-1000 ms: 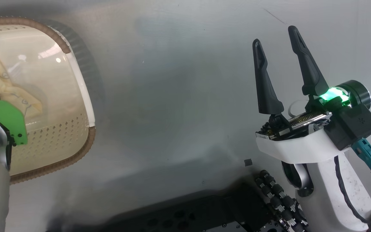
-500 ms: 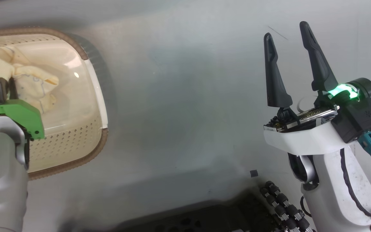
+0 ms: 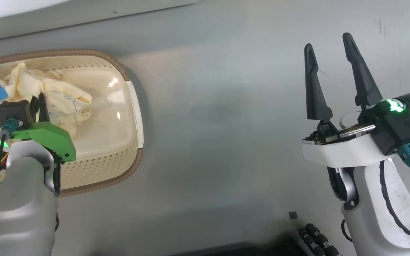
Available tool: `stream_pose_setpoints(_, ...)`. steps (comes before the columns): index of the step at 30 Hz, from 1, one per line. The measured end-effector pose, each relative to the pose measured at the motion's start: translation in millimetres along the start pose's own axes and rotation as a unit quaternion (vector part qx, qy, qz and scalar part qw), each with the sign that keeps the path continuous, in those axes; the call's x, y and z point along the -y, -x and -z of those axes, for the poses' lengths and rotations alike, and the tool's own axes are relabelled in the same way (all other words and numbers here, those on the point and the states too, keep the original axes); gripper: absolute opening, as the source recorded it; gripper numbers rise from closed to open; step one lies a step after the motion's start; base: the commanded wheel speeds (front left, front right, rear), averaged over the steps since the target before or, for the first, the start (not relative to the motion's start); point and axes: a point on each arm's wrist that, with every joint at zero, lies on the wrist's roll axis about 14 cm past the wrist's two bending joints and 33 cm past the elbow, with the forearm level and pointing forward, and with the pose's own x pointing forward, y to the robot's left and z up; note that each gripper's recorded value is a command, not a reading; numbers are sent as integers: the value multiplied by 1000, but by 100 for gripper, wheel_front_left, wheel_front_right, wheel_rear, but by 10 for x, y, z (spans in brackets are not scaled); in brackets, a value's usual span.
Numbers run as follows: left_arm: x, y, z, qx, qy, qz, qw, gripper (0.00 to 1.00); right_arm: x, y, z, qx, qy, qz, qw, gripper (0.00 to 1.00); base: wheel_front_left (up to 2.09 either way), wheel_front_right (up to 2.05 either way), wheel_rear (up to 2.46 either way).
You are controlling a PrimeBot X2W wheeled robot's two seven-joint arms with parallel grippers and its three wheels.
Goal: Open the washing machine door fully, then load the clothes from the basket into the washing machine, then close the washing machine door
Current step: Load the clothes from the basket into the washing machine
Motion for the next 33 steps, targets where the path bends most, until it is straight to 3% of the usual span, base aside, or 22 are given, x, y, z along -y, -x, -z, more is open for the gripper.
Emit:
stream_pose_setpoints(11, 14, 428, -632, 89, 17, 10, 996, 0, -57, 200, -305, 20, 3, -3, 1000, 100, 0, 0, 0)
stream_pose_setpoints(23, -179, 1138, -1428, 226, 21, -7, 974, 0, -233, 471, -566, 37, -1, -24, 999, 100, 0, 0, 0)
stream_pose_setpoints(33, -279, 1743, -1711, 298, 5, -17, 954, 0, -375, 705, -784, 58, 0, -41, 997, 100, 0, 0, 0)
